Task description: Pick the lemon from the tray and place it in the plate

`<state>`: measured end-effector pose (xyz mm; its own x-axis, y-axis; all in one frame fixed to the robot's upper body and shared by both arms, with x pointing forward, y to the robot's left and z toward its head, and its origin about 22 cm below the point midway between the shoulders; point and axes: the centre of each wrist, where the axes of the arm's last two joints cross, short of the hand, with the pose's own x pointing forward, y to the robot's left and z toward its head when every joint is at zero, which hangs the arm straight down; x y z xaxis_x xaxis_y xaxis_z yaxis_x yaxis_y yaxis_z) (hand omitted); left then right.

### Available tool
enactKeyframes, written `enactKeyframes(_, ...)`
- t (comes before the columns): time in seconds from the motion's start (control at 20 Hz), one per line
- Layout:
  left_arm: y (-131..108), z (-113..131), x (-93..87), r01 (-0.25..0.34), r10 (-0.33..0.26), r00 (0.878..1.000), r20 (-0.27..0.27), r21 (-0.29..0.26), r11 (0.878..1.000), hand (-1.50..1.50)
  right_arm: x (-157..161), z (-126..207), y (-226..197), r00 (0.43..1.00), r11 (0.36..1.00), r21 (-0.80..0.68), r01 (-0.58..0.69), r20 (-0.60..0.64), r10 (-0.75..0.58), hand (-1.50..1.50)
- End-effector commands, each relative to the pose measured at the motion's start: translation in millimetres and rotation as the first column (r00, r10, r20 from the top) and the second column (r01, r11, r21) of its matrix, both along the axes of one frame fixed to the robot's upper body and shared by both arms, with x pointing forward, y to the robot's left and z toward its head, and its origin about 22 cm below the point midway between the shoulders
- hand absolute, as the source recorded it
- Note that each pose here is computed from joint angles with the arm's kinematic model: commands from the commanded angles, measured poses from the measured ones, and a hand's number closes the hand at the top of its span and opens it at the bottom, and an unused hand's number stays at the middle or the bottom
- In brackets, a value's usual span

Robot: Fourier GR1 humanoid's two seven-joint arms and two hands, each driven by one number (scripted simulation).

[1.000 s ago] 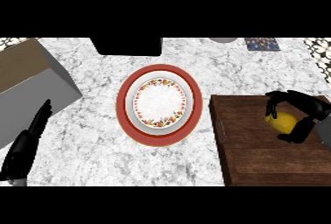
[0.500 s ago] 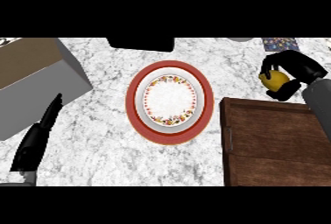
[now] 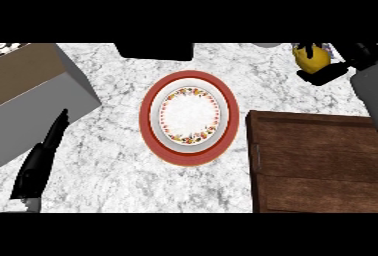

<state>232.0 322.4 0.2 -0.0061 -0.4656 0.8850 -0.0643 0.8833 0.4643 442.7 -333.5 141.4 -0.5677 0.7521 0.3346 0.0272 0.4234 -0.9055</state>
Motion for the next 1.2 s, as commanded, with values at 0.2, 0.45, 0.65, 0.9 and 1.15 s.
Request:
enactKeyframes(0.2,3,-16,-14.4,-0.038,0.038,0.999,-0.023,0.009,0.999,0.0,16,20,40,0.949,0.935,0.162,-0.316,0.041,0.313,1.5)
enactKeyframes(0.45,12,-1,-17.3,-0.049,0.049,0.998,-0.025,0.004,0.999,0.0,21,25,91,0.913,0.901,0.167,-0.401,-0.009,0.408,1.5)
enactKeyframes(0.65,12,9,-13.1,-0.059,0.059,0.998,-0.036,0.008,0.998,0.0,18,42,144,0.893,0.88,0.192,-0.435,-0.035,0.449,1.5)
enactKeyframes(0.9,17,-1,-19.7,-0.045,0.045,0.998,-0.038,0.007,0.999,0.0,6,32,214,0.888,0.887,0.194,-0.42,-0.117,0.446,1.5)
enactKeyframes(1.15,9,-2,-8.4,-0.054,0.054,0.998,-0.035,0.003,0.999,0.0,-12,19,263,0.872,0.892,0.141,-0.429,-0.194,0.449,1.5)
